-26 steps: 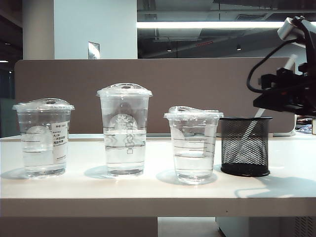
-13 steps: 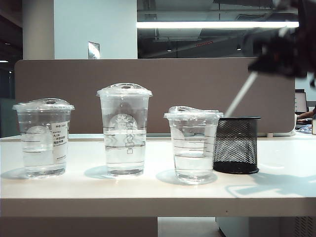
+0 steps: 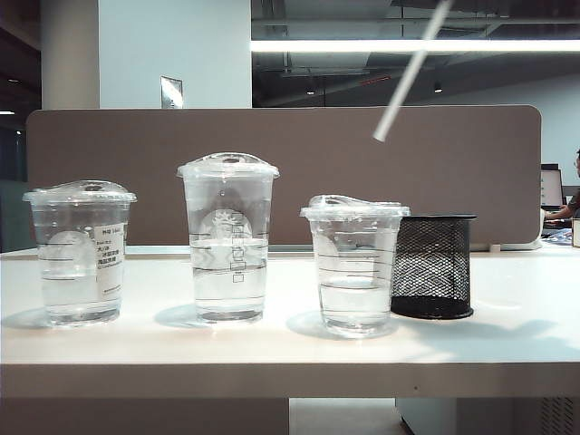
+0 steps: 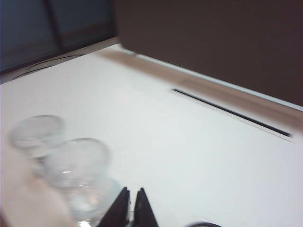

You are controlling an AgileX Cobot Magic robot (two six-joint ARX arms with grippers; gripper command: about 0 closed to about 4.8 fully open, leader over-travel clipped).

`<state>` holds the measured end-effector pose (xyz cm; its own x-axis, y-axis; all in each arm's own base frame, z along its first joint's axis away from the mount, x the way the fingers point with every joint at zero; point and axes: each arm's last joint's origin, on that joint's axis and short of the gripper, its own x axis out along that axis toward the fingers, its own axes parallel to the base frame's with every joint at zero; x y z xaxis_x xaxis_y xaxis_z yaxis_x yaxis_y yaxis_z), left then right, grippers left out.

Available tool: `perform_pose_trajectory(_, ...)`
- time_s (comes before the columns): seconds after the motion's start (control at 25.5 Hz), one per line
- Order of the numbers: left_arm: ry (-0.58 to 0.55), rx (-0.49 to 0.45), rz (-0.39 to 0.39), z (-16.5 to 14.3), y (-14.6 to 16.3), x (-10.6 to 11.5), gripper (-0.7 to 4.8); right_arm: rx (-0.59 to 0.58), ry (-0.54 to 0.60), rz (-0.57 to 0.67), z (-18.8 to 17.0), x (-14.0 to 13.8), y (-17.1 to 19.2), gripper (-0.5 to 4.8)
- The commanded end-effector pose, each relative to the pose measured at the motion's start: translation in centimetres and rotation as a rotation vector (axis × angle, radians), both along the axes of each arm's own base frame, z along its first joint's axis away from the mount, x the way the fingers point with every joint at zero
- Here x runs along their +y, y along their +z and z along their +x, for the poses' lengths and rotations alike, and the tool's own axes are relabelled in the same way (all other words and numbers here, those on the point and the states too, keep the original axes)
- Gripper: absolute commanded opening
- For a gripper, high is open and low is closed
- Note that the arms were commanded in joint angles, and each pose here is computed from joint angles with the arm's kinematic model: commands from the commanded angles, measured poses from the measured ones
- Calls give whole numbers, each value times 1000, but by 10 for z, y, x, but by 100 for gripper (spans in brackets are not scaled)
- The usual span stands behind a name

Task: Pick up the straw and insert it into the small coffee cup.

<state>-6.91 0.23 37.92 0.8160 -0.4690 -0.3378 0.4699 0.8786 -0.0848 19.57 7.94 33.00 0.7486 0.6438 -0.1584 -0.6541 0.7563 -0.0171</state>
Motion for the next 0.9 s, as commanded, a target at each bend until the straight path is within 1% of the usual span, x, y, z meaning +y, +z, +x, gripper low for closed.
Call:
perform_pose_trajectory(0.04,-7,-13,0,0,1,0,-4,5,62,-11,-6,17,3,21)
perform_pose_trajectory(0.2,-7,-13,0,0,1,0,-4,68,96,-44,-6,29,-7,21)
perform_pose_trajectory(0.31,-7,-13,0,0,1,0,-4,93,106,-67,-4,35,-12,21)
perform_pose_trajectory(0.9,-7,-13,0,0,1,0,-4,148,113,-109,5,40,-25,21)
